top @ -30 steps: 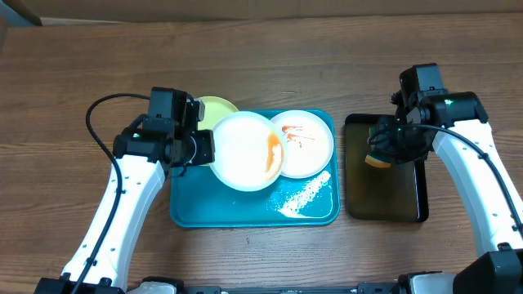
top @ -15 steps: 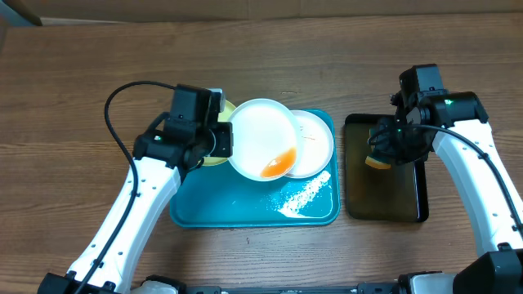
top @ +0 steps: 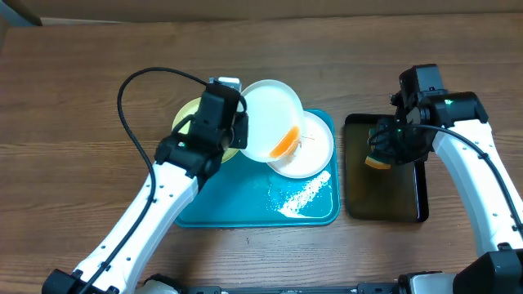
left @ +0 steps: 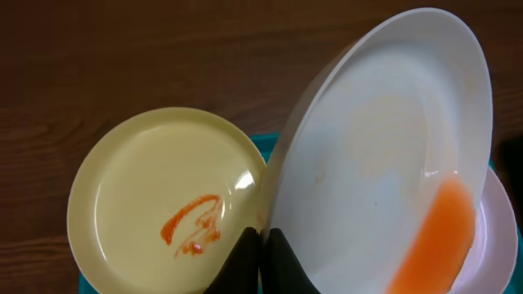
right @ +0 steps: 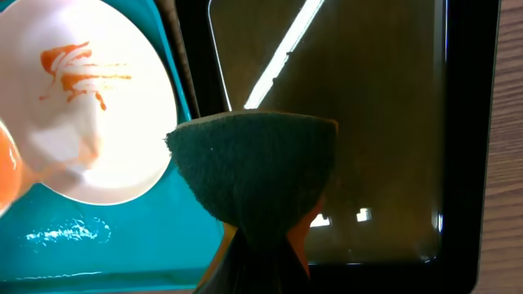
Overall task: Clean dirty plates on tray and stack at the side
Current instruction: 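Lift the cleaned white plate with the left gripper and carry it left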
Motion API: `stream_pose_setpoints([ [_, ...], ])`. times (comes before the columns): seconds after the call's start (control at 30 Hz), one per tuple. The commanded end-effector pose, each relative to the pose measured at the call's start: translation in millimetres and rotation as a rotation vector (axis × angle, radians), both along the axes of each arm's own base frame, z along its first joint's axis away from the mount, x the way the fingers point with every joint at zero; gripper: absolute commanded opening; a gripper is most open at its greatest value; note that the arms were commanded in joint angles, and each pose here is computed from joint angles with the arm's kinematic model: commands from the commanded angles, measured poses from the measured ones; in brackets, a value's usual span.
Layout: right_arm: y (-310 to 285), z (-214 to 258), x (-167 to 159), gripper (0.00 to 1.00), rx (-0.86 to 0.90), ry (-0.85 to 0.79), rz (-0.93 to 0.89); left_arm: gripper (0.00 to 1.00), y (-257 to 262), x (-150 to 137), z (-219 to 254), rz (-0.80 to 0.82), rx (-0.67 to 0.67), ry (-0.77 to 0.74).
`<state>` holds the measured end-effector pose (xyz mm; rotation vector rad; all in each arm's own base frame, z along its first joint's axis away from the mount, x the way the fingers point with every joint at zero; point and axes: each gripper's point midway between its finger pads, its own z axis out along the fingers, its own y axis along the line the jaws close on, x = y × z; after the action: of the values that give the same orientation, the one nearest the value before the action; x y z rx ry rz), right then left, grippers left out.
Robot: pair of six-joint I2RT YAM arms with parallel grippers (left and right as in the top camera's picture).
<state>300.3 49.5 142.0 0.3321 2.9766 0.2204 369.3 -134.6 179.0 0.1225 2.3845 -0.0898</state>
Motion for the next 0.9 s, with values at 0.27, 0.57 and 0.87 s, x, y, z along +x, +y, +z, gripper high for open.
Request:
stream_pose_setpoints([
  [0.27,0.6,4.7,1.2,0.04,0.005,-0.015,0.006,0.04,9.8,12.7,59.4,0.192,0.196,-0.286],
  [0.57,-0.2,4.3,5.9,0.04,-0.001,-0.031,0.005,0.04,-6.4,18.0,47.2,0.143,0.339,-0.304],
  [0.87,-0.1,4.5,6.9,0.04,0.000,-0.035,0.005,0.04,-15.0,18.5,60.2,0.169,0.517,-0.398],
])
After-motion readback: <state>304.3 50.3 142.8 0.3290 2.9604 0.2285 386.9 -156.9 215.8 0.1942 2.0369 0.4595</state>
